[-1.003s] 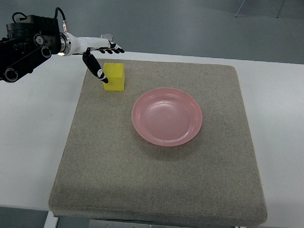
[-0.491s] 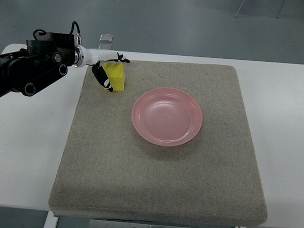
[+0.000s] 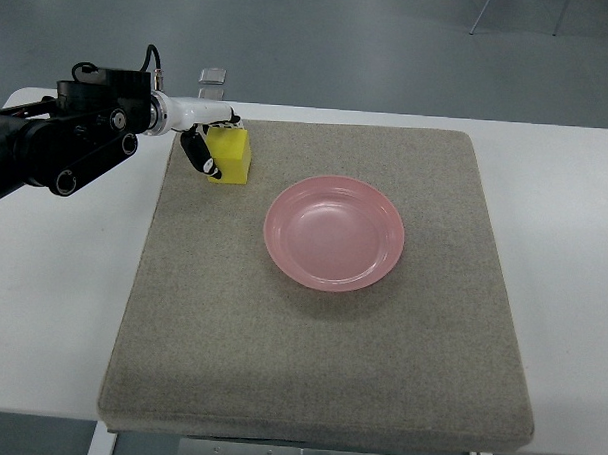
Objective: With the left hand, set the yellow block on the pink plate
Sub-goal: 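Lift the yellow cube and carry it over the pink plate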
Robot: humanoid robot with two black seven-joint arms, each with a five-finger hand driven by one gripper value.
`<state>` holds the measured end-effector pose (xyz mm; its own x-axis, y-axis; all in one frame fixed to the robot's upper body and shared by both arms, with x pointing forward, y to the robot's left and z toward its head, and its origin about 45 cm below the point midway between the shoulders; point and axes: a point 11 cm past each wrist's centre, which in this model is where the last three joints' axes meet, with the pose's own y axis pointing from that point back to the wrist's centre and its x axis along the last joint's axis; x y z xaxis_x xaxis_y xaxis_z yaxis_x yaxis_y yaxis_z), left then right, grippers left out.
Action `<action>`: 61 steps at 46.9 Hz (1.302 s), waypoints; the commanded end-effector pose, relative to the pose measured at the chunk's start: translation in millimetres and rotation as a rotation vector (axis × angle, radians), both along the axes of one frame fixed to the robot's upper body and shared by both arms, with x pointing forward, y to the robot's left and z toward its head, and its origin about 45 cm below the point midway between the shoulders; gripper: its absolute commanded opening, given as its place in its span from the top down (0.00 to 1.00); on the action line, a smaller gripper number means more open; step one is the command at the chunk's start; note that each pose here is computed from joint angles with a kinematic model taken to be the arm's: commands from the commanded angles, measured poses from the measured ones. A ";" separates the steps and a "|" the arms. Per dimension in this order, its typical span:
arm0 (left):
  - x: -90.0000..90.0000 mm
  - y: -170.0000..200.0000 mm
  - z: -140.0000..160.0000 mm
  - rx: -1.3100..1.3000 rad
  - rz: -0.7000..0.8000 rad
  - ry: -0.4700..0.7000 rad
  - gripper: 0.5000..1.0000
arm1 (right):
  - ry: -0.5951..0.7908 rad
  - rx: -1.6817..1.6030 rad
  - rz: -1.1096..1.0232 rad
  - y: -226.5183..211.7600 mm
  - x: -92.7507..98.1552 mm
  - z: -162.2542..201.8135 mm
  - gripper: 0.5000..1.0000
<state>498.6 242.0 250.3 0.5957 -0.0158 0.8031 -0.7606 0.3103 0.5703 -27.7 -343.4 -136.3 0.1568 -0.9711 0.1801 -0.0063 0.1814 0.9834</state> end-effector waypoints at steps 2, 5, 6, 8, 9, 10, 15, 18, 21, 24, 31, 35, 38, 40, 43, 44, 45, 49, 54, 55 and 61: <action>0.6 -1.3 0.7 0.000 -0.001 -0.005 0.75 | 0.000 0.000 0.000 0.0 0.0 0.0 0.15; 2.6 0.4 4.0 0.000 0.004 -0.019 0.82 | 0.000 0.000 0.000 0.0 0.0 0.0 0.15; 3.1 0.5 4.9 -0.001 0.004 -0.022 0.83 | 0.000 0.000 0.000 0.0 0.0 0.0 0.15; 3.9 1.3 6.5 -0.001 0.007 -0.030 0.87 | 0.000 0.000 0.000 0.0 0.0 0.0 0.15; 4.4 2.6 7.8 -0.001 0.009 -0.034 0.89 | 0.000 0.000 0.000 0.0 0.0 0.0 0.15; 4.6 2.4 8.6 -0.002 0.009 -0.035 0.89 | 0.000 0.000 0.000 0.0 0.0 0.0 0.15; 6.0 3.9 13.1 -0.009 0.013 -0.043 0.96 | 0.000 0.000 0.000 0.0 0.0 0.0 0.15; 7.6 0.3 20.0 -0.018 0.006 -0.053 0.97 | 0.000 0.000 0.000 0.0 0.0 0.0 0.15; 6.8 -2.9 22.6 -0.024 -0.006 -0.055 1.00 | 0.000 0.000 0.000 0.0 0.0 0.0 0.15; 3.7 -7.9 24.9 -0.034 -0.028 -0.056 1.00 | 0.000 0.000 0.000 0.0 0.0 0.0 0.15; -7.5 -31.6 30.5 -0.064 -0.109 -0.055 1.00 | 0.000 0.000 0.000 0.0 0.0 0.0 0.15; -17.0 -50.7 31.5 -0.087 -0.168 -0.046 1.00 | 0.000 0.000 0.000 0.0 0.0 0.0 0.15; -28.8 -69.3 31.5 -0.113 -0.230 -0.033 1.00 | 0.000 0.000 0.000 0.0 0.0 0.0 0.15; -39.0 -82.9 35.1 -0.136 -0.284 -0.030 1.00 | 0.000 0.000 0.000 0.0 0.0 0.0 0.15; -50.2 -94.9 39.6 -0.151 -0.336 -0.029 1.00 | 0.000 0.000 0.000 0.0 0.0 0.0 0.15; -53.6 -99.5 40.2 -0.156 -0.352 -0.027 1.00 | 0.000 0.000 0.000 0.0 0.0 0.0 0.15; -56.7 -103.8 41.4 -0.158 -0.368 -0.027 1.00 | 0.000 0.000 0.000 0.0 0.0 0.0 0.15; -66.2 -118.3 42.6 -0.168 -0.415 -0.021 1.00 | 0.000 0.000 0.000 0.0 0.0 0.0 0.15; -72.2 -134.7 36.0 -0.161 -0.454 -0.015 1.00 | 0.000 0.000 0.000 0.0 0.0 0.0 0.15; -73.4 -137.3 34.6 -0.162 -0.459 -0.013 1.00 | 0.000 0.000 0.001 0.0 0.0 0.0 0.15; -76.3 -142.6 31.3 -0.155 -0.475 -0.010 1.00 | 0.000 0.000 0.000 0.0 0.0 0.0 0.15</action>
<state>423.2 100.6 283.0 0.5467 -0.1556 0.8228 -0.5226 0.7044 0.4804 -27.8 -343.4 -136.3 0.1571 -0.9710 0.1800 -0.0061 0.1813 0.9834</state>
